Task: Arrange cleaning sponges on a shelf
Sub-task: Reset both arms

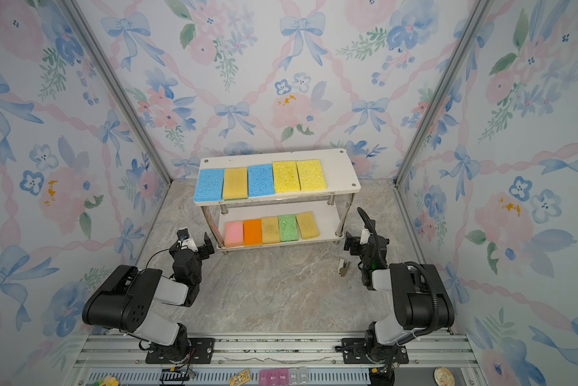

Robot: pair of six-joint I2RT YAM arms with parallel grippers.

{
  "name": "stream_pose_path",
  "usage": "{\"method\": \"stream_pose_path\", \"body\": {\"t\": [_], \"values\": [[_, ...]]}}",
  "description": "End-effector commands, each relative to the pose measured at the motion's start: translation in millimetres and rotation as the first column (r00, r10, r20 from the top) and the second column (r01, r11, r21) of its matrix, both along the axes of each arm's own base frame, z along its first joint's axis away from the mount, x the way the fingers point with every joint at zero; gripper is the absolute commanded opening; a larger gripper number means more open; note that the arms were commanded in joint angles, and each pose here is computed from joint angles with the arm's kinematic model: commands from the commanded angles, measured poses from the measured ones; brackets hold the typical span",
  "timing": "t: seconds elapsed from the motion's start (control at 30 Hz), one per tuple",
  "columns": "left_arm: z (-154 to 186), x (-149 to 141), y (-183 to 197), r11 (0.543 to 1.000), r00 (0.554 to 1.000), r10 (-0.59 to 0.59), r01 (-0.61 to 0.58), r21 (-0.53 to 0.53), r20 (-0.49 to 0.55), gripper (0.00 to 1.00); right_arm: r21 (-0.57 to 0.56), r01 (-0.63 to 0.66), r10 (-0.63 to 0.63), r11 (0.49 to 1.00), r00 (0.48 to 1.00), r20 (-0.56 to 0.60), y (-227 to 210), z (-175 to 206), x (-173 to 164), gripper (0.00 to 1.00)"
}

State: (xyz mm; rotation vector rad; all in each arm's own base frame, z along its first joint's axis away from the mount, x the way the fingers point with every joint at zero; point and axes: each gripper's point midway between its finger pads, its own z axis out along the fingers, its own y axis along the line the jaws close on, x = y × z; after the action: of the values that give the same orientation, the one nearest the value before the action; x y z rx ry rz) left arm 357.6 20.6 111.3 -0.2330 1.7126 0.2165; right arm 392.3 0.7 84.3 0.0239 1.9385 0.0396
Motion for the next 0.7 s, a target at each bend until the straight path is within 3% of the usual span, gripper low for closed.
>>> {"method": "stream_pose_path", "body": {"t": [0.0,0.67], "values": [[19.4,2.9,-9.2,0.998,0.995,-0.066,0.064,0.016,0.080,0.98,-0.025,0.013,-0.012,1.000,0.999,0.030,0.7,12.4,7.9,0.97],[18.2,5.8,-12.0,0.997,0.994,-0.082,0.081,0.020,0.073,0.98,-0.038,0.016,-0.014,0.999,0.999,0.033,1.8,13.0,8.0,0.97]]}}
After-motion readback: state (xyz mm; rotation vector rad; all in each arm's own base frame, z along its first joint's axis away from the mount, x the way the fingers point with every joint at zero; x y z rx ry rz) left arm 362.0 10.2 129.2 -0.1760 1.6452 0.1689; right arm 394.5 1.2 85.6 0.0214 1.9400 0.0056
